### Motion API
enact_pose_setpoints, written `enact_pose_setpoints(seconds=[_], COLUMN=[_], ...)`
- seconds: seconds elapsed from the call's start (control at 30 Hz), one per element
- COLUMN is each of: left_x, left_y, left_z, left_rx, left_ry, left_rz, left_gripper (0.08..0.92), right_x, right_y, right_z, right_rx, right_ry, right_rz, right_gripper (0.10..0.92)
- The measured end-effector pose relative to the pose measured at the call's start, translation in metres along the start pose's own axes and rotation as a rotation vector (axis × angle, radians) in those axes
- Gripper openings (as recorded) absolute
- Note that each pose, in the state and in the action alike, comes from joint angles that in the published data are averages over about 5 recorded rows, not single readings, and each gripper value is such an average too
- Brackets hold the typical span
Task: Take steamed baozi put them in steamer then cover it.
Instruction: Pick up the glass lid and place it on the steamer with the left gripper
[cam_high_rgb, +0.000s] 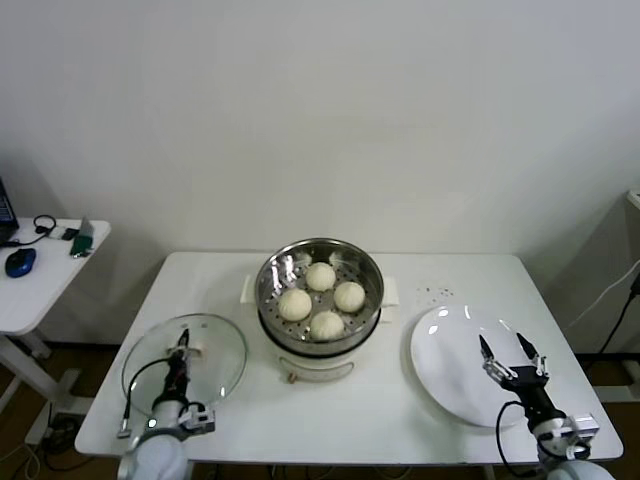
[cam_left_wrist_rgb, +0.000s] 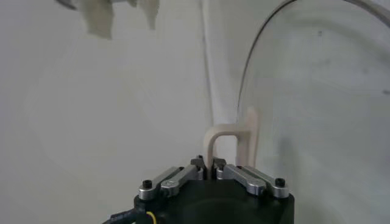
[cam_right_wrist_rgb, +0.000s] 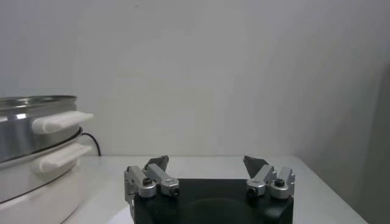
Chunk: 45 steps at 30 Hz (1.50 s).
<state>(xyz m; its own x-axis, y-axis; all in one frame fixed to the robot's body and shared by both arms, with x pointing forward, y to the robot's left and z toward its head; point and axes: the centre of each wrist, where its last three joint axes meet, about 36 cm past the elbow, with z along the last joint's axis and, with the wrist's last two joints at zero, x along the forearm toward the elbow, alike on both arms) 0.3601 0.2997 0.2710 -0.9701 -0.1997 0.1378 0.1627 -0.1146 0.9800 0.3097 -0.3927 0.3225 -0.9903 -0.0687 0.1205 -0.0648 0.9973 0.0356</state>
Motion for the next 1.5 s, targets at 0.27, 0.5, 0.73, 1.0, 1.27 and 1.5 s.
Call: enact_pose_setpoints(seconds=[0.27,0.5,0.73,1.0,1.27,1.5], left_x=[0.019,0.044,0.062,0.060,0.048,0.035], left_y=[0.029,0.070,0.117,0.158,0.191,0.210], left_z=[0.011,0.020,0.018,0.002,-0.049,-0.107], left_rx=[0.029,0.045,0.078,0.105,0.160,0.217], left_ry=[0.040,0.081,0.097,0.077,0.012,-0.047], left_rz=[-0.059,-0.129,-0.204,-0.263,-0.259,-0.224], left_gripper=[0.151,0.151,0.151,0.151,0.151,0.151], right_x=[-0.007,-0.017,-0.028,-0.042,-0.049,-0.049], right_y=[-0.003,-0.007,-0.008,-0.003,0.003,0.003], right_z=[0.002,0.001,0.000,0.002,0.007,0.012], right_rx=[0.018,0.042,0.070,0.095,0.113,0.122], right_ry=[0.006,0.009,0.012,0.015,0.020,0.023], right_rz=[-0.009,-0.015,-0.023,-0.039,-0.038,-0.029], right_gripper=[0.823,0.823,0.823,0.823,0.823,0.823])
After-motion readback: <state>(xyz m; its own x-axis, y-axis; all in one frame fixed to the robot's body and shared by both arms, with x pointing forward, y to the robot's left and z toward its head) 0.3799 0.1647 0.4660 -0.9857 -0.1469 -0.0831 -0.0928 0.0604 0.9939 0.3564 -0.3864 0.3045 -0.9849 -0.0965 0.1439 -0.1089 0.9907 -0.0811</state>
